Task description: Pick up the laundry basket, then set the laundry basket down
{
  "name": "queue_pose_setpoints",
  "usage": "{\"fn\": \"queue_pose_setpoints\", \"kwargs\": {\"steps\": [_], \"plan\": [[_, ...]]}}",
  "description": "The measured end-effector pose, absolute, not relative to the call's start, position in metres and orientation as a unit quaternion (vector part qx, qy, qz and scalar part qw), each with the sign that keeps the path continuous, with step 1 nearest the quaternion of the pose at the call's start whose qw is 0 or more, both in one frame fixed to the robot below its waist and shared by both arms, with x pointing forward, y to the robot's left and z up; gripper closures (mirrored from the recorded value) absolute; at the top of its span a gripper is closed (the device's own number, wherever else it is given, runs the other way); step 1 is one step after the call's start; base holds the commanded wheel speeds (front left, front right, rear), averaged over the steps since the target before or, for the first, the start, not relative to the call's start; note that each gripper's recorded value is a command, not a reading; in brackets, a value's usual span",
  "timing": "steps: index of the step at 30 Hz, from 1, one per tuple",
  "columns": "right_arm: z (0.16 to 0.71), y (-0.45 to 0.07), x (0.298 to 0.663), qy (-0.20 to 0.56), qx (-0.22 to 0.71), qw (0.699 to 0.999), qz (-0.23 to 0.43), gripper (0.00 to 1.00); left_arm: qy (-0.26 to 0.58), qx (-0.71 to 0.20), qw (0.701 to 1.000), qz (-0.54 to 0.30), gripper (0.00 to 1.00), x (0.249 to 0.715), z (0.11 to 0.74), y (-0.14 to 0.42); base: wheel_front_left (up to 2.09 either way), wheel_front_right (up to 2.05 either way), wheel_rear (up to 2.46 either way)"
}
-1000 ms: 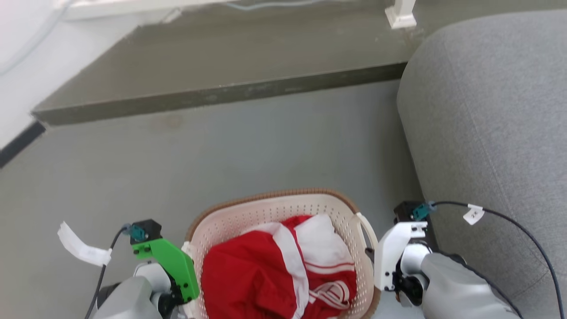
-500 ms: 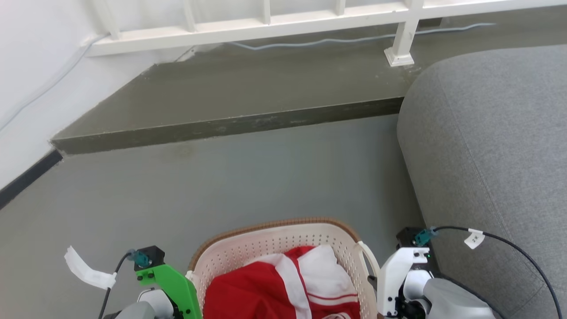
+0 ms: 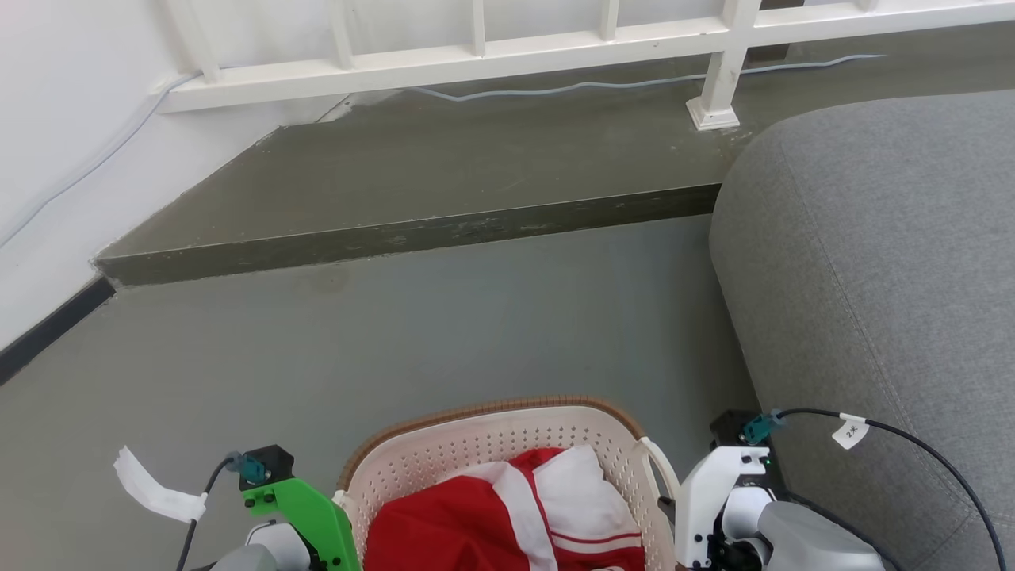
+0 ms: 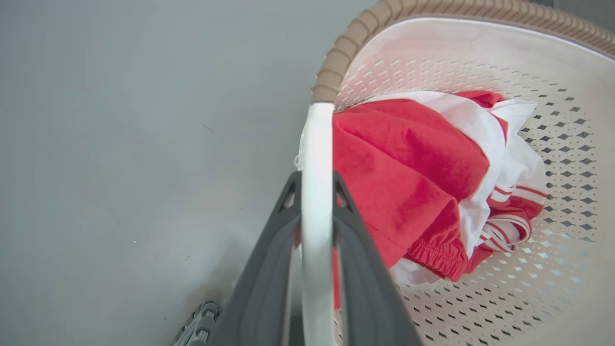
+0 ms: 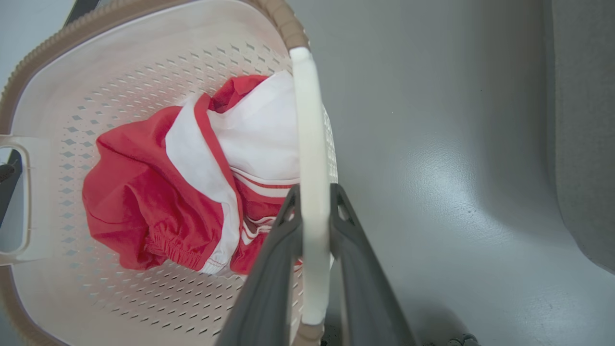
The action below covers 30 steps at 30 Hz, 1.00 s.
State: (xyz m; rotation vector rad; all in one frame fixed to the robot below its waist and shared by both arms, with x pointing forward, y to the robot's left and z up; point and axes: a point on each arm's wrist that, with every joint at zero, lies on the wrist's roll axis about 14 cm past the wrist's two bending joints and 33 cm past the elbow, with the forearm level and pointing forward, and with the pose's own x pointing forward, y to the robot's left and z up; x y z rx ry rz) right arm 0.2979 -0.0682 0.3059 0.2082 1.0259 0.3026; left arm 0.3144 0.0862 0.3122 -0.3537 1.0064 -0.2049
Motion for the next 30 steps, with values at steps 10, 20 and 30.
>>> {"fn": "queue_pose_setpoints", "kwargs": {"steps": [10, 20, 30], "plan": [[0.3063, -0.0683, 0.2972, 0.488, 0.101, 0.855, 0.143, 1.00, 0.479, -0.169, 0.856, -0.098, 1.00, 0.3141, 0.3123, 0.0856, 0.00, 0.00, 0.00], [0.3061, -0.0678, 0.2968, 0.488, 0.103, 0.855, 0.143, 1.00, 0.480, -0.168, 0.855, -0.098, 1.00, 0.3139, 0.3119, 0.0855, 0.00, 0.00, 0.00], [0.3059, -0.0669, 0.2961, 0.489, 0.103, 0.854, 0.145, 1.00, 0.481, -0.169, 0.855, -0.098, 1.00, 0.3134, 0.3114, 0.0855, 0.00, 0.00, 0.00]]}}
